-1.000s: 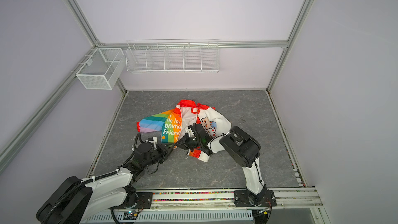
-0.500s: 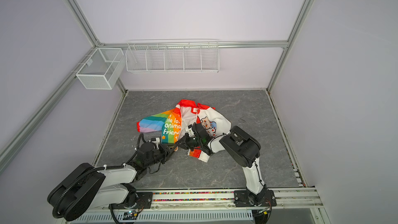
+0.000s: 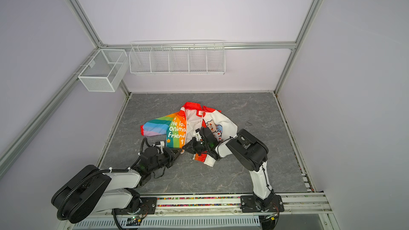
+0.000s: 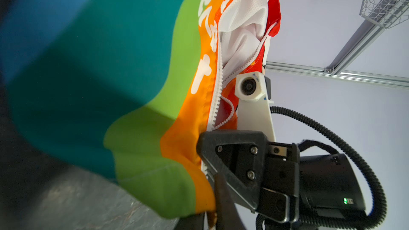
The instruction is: Zip up the jacket
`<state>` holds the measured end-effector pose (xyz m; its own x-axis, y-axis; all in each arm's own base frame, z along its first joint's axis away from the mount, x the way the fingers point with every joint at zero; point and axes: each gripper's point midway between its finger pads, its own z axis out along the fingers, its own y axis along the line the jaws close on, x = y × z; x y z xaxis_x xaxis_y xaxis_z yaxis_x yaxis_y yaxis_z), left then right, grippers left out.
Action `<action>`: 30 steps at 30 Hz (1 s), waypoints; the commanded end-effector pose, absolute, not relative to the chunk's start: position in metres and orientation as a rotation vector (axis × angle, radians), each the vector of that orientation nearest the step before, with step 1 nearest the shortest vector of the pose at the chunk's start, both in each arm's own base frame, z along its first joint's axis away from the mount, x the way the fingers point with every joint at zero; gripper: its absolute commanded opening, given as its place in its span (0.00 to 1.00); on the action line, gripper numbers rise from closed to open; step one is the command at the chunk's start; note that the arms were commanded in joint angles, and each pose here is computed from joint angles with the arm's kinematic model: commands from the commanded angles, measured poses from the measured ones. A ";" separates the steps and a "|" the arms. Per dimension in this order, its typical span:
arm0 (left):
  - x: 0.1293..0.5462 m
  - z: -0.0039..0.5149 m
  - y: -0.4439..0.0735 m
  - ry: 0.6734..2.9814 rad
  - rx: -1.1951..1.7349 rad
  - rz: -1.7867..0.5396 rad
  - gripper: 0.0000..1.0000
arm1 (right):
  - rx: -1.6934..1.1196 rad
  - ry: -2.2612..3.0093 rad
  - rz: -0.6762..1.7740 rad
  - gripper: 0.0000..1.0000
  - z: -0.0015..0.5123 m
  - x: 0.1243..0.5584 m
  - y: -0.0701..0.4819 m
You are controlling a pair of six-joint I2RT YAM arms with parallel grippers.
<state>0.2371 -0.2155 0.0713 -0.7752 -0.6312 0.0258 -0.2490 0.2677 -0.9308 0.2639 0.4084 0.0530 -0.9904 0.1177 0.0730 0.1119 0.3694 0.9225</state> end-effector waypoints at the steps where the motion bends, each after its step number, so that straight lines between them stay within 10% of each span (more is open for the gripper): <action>1: 0.236 0.079 -0.222 2.176 -0.760 -1.556 0.11 | 0.231 2.600 1.766 0.07 0.049 0.263 0.406; 30: 0.240 0.066 -0.259 2.129 -0.705 -1.731 0.02 | 0.244 2.604 1.762 0.07 0.046 0.262 0.401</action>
